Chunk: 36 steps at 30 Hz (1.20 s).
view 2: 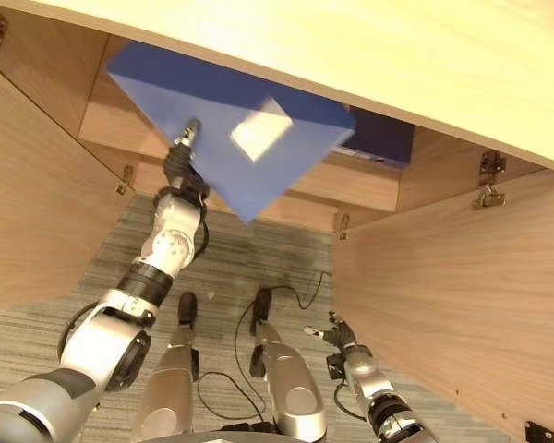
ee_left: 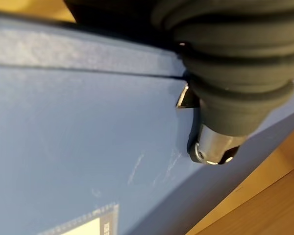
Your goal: Put the empty folder in the office cabinet
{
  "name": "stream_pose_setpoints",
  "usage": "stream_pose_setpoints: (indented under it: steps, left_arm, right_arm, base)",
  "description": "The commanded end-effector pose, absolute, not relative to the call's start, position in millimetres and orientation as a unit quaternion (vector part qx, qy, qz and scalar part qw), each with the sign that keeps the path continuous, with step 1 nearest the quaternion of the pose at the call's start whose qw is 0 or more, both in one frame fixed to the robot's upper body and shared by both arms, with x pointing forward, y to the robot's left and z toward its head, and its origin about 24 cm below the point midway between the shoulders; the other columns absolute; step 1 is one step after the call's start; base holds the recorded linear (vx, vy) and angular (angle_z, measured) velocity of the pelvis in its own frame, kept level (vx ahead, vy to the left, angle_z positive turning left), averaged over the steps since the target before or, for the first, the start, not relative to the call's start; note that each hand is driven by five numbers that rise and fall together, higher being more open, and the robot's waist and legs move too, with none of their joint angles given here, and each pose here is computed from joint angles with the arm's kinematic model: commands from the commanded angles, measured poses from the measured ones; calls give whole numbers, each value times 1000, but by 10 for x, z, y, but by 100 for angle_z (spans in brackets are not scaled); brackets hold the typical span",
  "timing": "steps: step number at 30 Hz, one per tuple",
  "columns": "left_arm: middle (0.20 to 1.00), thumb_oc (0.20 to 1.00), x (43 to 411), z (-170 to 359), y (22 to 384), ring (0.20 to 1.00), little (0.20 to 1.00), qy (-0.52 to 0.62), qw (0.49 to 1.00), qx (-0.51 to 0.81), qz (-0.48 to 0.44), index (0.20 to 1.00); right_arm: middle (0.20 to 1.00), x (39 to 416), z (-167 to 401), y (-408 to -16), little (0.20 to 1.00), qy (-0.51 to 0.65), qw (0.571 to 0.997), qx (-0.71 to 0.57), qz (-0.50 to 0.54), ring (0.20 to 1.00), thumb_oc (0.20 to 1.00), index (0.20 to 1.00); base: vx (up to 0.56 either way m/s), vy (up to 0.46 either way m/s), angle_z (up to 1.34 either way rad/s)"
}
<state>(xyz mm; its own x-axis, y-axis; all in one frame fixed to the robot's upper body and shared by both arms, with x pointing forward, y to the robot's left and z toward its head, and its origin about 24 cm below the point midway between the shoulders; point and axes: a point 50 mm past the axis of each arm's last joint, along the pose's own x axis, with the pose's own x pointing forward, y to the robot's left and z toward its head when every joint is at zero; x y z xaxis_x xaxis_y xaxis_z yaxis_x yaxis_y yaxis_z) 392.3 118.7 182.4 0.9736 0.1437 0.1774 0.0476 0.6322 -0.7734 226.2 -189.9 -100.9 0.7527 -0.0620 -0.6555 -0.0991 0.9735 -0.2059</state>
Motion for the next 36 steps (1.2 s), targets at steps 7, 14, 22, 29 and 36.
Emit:
stream_pose_setpoints:
  steps: [7, 14, 22, 29, 36]
  left_arm:
    - [200, 200, 4054, 2676, 1516, 200, 200, -222, 850, -472, 70, 200]
    - [200, 200, 4057, 3064, 1853, 200, 200, -259, 832, -477, 112, 200]
    - [200, 200, 3989, 3481, 2069, 200, 200, -297, 827, -461, 125, 200]
    - [200, 200, 3924, 3750, 2027, 200, 200, -317, 820, -464, 108, 200]
    - [200, 200, 3929, 3755, 2054, 200, 200, -313, 821, -461, 121, 200]
  right_arm:
    - [1000, 2305, -924, -1737, 1000, 309, 947, -84, 29, 1000, 1000, 1000]
    - [1000, 2416, -774, -1619, 1000, 263, 961, -70, 56, 1000, 1000, 1000]
    - [1000, 2576, -560, -1534, 1000, 208, 973, -64, 79, 1000, 1000, 1000]
    - [1000, 2671, -302, -1330, 1000, 139, 976, -88, 141, 1000, 1000, 1000]
    - [1000, 2639, -328, -1341, 1000, 135, 971, -131, 150, 1000, 1000, 1000]
  base:
    - [-2, -20, -6]
    - [2, -25, -4]
    - [39, -14, 0]
    - [11, -15, 5]
    - [44, -57, 3]
